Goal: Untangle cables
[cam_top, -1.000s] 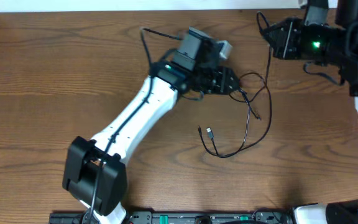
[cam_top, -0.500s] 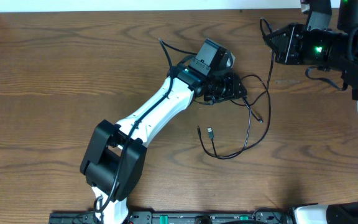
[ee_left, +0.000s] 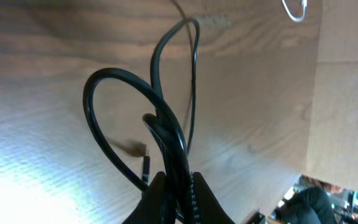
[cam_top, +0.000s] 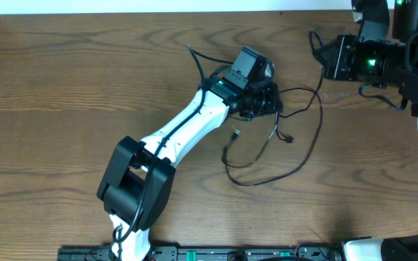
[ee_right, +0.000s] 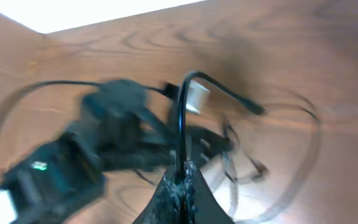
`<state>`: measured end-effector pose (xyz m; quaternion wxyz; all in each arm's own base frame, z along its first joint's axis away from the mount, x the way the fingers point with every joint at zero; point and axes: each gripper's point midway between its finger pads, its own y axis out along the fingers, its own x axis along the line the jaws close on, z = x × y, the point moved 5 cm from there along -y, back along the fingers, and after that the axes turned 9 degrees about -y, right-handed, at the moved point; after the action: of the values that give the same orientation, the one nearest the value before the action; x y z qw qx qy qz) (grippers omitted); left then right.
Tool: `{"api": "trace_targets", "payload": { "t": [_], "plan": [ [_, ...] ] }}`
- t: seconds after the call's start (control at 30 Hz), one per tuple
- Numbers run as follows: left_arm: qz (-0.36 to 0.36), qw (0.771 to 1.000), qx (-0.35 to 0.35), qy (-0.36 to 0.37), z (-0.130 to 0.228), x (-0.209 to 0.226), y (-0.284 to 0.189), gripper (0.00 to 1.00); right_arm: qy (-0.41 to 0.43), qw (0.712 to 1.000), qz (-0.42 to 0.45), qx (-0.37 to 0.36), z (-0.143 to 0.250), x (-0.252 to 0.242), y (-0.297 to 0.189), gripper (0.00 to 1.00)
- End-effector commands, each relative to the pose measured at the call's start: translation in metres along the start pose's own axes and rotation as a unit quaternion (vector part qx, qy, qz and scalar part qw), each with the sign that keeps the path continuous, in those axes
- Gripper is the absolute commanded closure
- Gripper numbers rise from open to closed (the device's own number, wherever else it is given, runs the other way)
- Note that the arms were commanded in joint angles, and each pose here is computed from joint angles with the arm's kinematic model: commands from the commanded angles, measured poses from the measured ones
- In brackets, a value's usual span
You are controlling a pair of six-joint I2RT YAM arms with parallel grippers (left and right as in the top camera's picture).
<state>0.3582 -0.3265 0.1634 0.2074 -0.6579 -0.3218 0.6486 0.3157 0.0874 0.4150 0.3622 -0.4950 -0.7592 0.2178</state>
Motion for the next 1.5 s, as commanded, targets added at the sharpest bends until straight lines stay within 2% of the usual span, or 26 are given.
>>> {"api": "trace_targets", "payload": {
  "t": [0.0,0.2,0.43,0.57,0.67,0.8,1.0,1.07,1.17,1.27,1.4,1.47],
  "plan": [
    [0.008,0.998,-0.054,-0.007,-0.028,-0.001,-0.034,0.93,0.054,0.991,0.124,0.000,0.005,-0.040,-0.008,0.99],
    [0.061,0.992,-0.109,0.006,-0.042,-0.025,-0.105,0.92,0.088,0.976,0.197,0.040,0.025,-0.071,0.010,0.99],
    [0.129,0.978,-0.160,0.033,-0.039,-0.052,-0.189,0.93,0.113,0.962,0.216,0.125,0.071,-0.097,0.063,0.99],
    [0.168,0.968,-0.184,0.017,-0.043,-0.050,-0.239,0.93,0.123,0.951,0.233,0.162,0.099,-0.115,0.085,0.99],
    [0.209,0.962,-0.174,0.023,-0.041,-0.050,-0.268,0.93,0.159,0.936,0.266,0.166,0.117,-0.139,0.098,0.99],
    [0.248,0.958,-0.138,0.030,-0.036,-0.048,-0.284,0.93,0.190,0.929,0.280,0.150,0.134,-0.170,0.113,0.99],
    [0.274,0.956,-0.093,0.047,-0.024,-0.055,-0.283,0.93,0.199,0.941,0.246,0.124,0.143,-0.183,0.136,0.97],
    [0.274,0.956,-0.087,0.065,-0.019,-0.060,-0.279,0.93,0.163,0.959,0.198,0.124,0.136,-0.174,0.141,0.72],
    [0.274,0.953,-0.072,0.107,-0.008,-0.070,-0.266,0.93,0.101,0.980,0.118,0.127,0.125,-0.155,0.142,0.27],
    [0.275,0.950,-0.056,0.138,0.001,-0.077,-0.253,0.93,0.057,0.989,0.046,0.125,0.112,-0.134,0.134,0.18],
    [0.268,0.947,-0.040,0.170,0.008,-0.079,-0.238,0.93,-0.004,0.993,-0.062,0.102,0.088,-0.101,0.116,0.18],
    [0.263,0.947,-0.032,0.183,0.010,-0.076,-0.230,0.92,-0.055,0.980,-0.178,0.065,0.072,-0.068,0.100,0.20]
  ]
}}
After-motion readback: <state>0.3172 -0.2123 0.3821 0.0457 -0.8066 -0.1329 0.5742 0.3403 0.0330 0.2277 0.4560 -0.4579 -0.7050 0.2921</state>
